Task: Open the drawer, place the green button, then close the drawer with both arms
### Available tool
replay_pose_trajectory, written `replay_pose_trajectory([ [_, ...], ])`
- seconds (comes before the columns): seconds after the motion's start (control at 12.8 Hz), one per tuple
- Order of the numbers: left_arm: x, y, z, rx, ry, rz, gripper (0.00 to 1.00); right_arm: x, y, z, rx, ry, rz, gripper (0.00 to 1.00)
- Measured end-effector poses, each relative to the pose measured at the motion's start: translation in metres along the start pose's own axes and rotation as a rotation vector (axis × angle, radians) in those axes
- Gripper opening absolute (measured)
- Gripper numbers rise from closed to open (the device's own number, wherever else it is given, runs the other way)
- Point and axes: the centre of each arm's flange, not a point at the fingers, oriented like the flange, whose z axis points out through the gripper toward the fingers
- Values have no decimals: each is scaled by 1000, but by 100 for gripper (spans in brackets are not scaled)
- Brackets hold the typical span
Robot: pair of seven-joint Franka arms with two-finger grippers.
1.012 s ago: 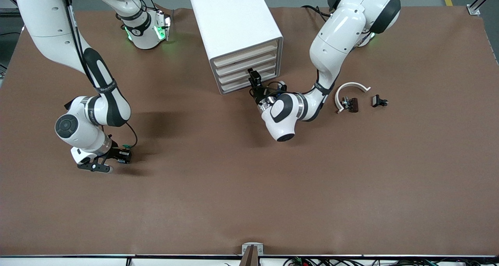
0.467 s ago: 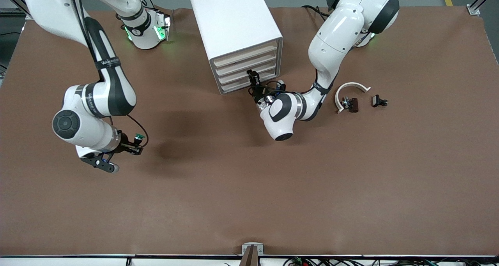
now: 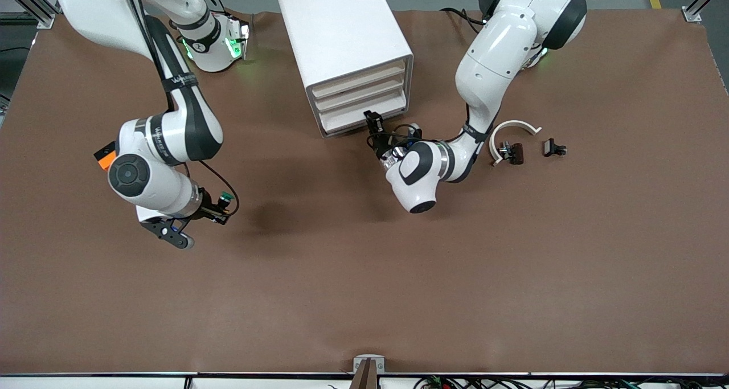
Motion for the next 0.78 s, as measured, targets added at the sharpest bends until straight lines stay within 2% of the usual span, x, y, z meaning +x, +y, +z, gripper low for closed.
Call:
replay_pose_trajectory([
  [0.78, 11, 5, -77, -80, -114, 12, 14, -51, -56, -8, 10, 17, 104, 41],
])
